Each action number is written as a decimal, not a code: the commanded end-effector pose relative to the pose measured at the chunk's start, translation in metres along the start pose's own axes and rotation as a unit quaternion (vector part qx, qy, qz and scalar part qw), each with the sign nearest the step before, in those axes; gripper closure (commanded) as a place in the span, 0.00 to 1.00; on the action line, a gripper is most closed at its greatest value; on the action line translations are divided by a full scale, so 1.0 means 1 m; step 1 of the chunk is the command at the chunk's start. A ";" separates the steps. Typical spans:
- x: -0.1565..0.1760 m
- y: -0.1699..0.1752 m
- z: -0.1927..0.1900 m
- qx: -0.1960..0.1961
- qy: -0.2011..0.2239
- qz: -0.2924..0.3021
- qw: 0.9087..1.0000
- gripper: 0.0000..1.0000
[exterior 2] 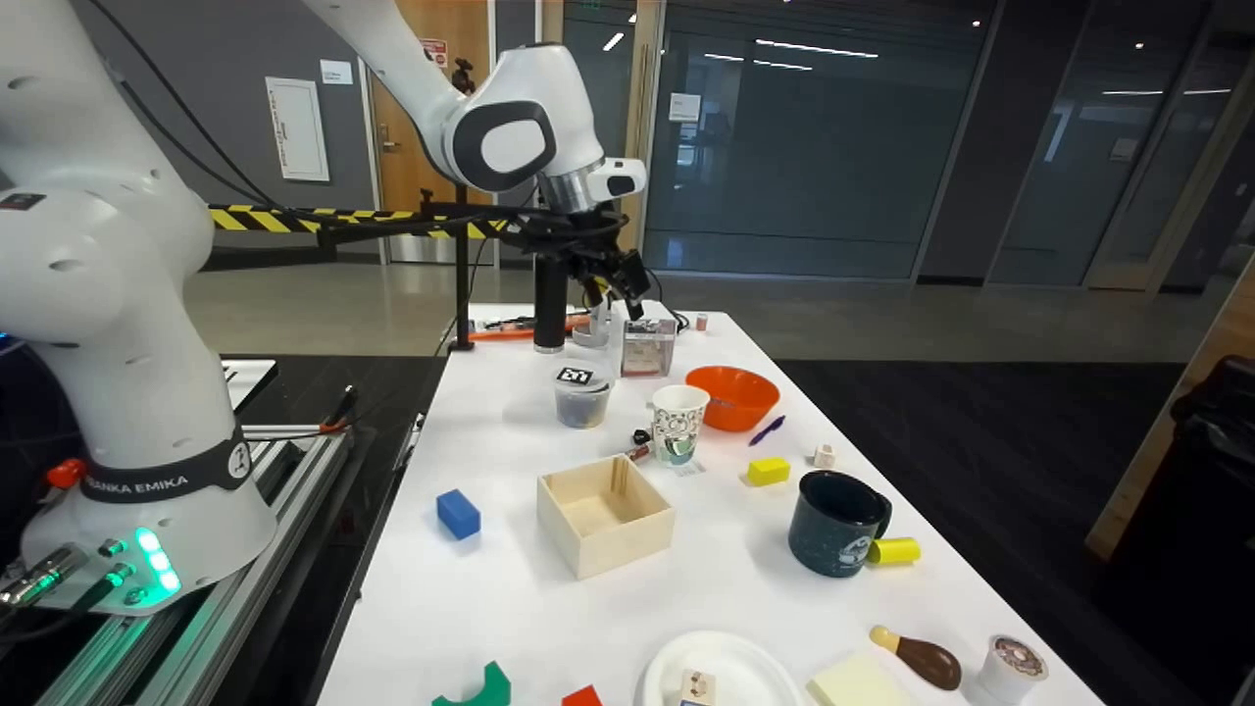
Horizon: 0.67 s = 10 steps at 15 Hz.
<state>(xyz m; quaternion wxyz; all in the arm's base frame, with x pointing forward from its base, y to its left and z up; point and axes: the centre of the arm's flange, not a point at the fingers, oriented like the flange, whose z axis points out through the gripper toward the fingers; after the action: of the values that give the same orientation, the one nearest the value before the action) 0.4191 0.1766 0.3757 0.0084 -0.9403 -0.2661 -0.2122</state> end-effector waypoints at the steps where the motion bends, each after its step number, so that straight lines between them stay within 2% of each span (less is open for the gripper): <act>1: -0.036 0.022 -0.042 -0.016 0.016 0.080 0.997 0.00; 2: -0.042 0.028 -0.049 -0.010 0.011 0.090 0.996 0.00; 5: -0.064 0.042 -0.065 0.043 -0.027 0.114 0.992 0.00; 8: -0.084 0.046 -0.083 0.092 -0.074 0.129 0.985 0.00; 10: -0.098 0.046 -0.095 0.108 -0.106 0.137 0.979 0.00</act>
<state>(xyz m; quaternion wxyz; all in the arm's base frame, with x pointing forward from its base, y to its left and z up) 0.3657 0.0948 0.4065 0.0858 -0.9770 -0.1615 -0.1093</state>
